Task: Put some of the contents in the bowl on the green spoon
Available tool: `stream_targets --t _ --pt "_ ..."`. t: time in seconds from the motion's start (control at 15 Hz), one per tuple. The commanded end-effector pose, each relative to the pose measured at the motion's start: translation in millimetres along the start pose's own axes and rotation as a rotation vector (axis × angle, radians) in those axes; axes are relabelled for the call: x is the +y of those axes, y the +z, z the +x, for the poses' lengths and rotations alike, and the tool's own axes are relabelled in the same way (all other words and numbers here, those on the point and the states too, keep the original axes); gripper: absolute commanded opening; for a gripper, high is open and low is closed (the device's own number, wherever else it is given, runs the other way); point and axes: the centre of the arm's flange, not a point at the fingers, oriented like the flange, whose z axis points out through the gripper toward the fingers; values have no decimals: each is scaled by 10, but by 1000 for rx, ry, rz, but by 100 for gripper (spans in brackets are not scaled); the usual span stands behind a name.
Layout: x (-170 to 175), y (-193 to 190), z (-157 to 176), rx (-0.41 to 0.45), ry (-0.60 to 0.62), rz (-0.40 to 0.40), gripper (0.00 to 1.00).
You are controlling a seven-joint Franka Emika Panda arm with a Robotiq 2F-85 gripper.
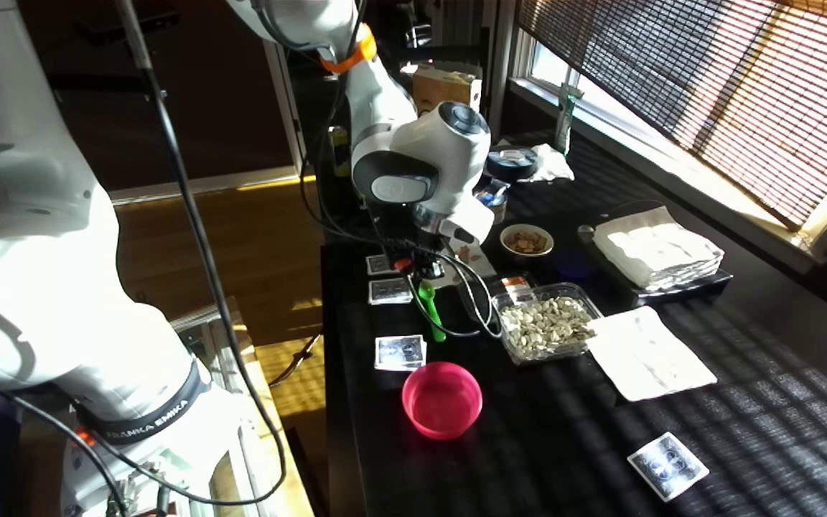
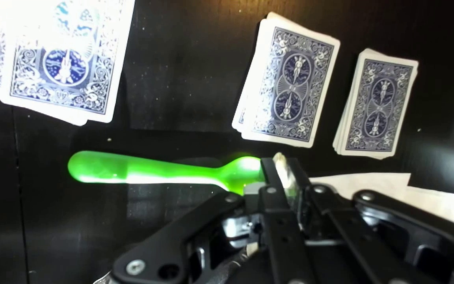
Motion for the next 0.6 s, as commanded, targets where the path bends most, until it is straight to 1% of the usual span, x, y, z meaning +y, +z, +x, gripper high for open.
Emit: stream_targets --t 0.0,0.53 --pt "-60 169 69 -5 11 16 2" --pt "-98 348 167 50 56 -27 2"
